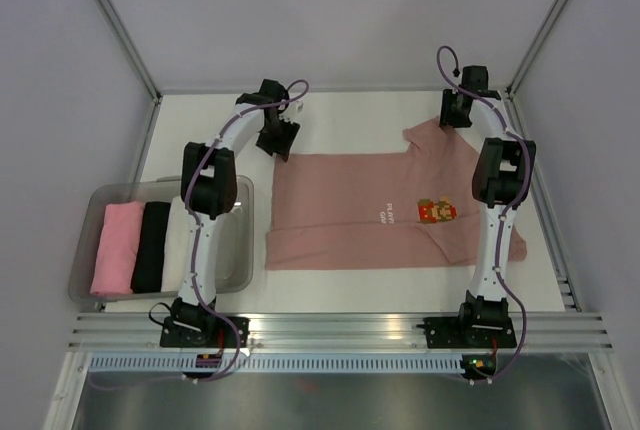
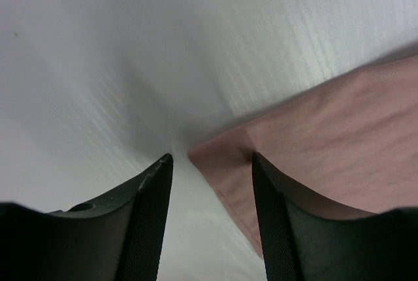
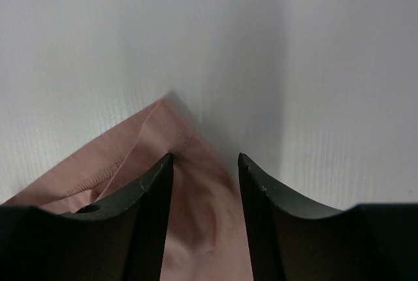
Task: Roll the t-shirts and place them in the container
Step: Fold the tshirt
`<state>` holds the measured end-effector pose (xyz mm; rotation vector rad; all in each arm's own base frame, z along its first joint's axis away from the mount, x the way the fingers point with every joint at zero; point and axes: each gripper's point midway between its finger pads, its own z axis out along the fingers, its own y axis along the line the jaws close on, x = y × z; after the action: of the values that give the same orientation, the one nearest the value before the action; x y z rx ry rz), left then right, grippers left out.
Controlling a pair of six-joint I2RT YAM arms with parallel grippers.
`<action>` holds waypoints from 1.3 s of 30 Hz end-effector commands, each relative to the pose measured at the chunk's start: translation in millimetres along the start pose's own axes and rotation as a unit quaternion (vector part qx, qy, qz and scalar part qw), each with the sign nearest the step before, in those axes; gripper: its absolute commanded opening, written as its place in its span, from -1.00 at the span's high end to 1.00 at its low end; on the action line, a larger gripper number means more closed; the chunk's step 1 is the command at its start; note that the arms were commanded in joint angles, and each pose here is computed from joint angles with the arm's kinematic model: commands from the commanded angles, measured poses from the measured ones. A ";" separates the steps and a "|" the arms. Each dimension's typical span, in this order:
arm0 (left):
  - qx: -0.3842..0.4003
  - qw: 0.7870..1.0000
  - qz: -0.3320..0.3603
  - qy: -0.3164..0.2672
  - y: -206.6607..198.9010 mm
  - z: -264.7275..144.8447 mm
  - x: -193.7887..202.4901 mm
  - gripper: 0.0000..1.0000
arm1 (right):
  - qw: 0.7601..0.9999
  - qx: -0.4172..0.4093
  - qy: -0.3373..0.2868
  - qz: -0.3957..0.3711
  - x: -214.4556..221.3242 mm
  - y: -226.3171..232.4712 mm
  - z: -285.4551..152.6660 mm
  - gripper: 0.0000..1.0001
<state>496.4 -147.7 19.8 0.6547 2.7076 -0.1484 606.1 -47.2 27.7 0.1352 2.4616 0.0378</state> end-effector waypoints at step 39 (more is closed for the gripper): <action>0.114 0.972 0.190 -0.080 -37.1 -84.7 0.8 0.95 | 0.993 0.038 -0.064 0.089 52.1 -24.8 -164.8 0.99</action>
<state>457.1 -165.8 73.7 1.0408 2.4992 -0.4081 468.3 -56.4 109.6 0.3139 2.3759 0.0517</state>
